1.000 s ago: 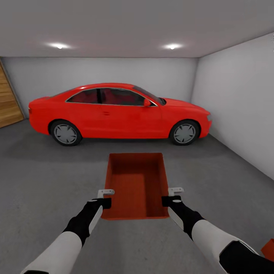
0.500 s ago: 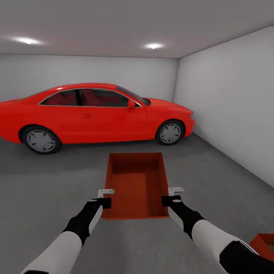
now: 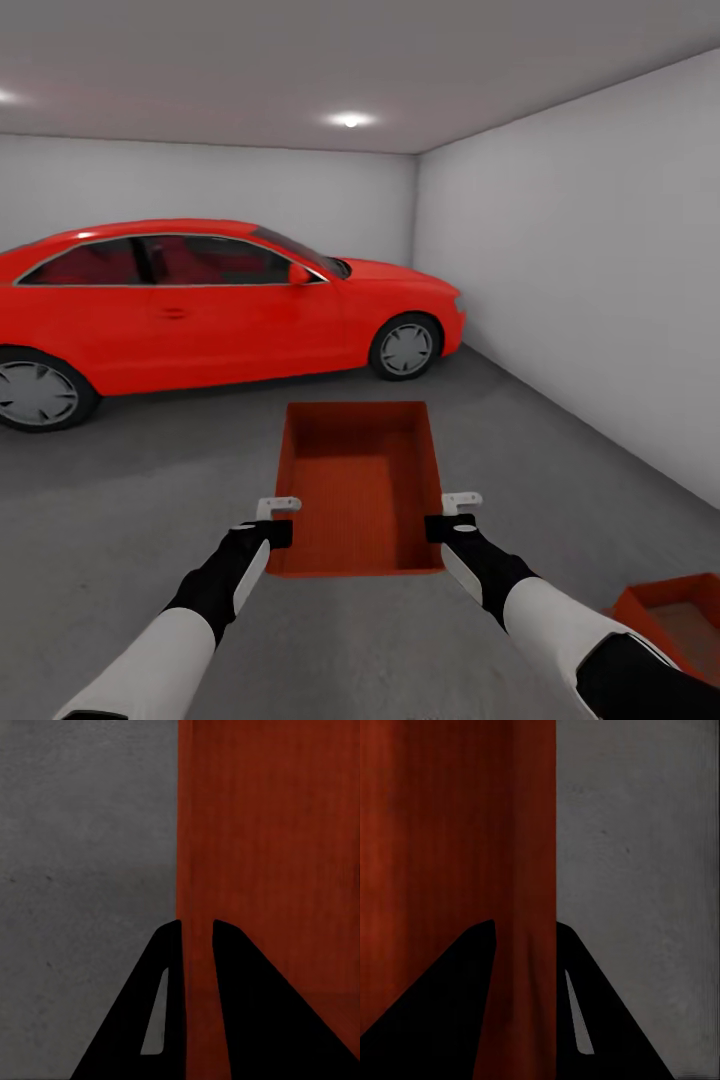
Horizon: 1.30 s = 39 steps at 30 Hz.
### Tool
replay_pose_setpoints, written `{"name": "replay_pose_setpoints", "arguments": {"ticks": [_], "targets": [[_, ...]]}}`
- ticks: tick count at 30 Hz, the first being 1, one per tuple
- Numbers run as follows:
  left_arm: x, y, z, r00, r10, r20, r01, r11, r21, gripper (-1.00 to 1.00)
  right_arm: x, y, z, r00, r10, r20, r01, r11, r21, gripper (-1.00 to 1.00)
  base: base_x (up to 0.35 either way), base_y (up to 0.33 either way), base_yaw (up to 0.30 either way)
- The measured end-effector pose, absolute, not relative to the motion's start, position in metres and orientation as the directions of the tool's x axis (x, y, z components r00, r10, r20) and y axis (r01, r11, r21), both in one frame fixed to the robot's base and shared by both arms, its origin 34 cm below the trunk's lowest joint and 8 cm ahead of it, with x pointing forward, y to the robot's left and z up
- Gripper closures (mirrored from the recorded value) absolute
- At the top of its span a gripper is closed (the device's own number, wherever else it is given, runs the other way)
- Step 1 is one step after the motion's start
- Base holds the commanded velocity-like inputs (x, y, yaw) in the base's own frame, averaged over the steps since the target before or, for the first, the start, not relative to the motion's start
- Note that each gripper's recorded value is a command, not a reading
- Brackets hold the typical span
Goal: Move the two storage containers from the living room to the garage. In the garage, place one container on the floor and stack the other container on top of it (either order is fine).
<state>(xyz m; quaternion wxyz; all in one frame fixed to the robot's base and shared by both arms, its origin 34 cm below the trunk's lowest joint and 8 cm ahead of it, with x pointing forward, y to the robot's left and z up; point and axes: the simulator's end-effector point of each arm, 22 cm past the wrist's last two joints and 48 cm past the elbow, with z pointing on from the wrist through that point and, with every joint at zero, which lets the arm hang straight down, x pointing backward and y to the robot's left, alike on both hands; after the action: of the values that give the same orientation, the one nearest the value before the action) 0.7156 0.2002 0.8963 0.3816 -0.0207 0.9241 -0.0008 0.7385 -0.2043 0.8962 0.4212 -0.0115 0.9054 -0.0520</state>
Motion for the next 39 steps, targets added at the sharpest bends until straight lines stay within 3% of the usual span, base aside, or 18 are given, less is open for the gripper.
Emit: {"name": "replay_pose_setpoints", "arguments": {"ticks": [15,39], "targets": [[0.7156,0.2000,0.8966,-0.707,-0.041,-0.706,-0.039,0.999,-0.018,1.00,0.7387,-0.2045,0.8969,-0.644,-0.065,-0.763,0.023,0.994,-0.104,1.00,0.032,0.000,-0.284],[0.7157,0.1995,0.8972,-0.704,-0.043,-0.708,-0.041,0.999,-0.020,1.00,0.7393,-0.2051,0.8982,-0.641,-0.067,-0.765,0.022,0.994,-0.106,1.00,0.299,0.070,-0.284]]}}
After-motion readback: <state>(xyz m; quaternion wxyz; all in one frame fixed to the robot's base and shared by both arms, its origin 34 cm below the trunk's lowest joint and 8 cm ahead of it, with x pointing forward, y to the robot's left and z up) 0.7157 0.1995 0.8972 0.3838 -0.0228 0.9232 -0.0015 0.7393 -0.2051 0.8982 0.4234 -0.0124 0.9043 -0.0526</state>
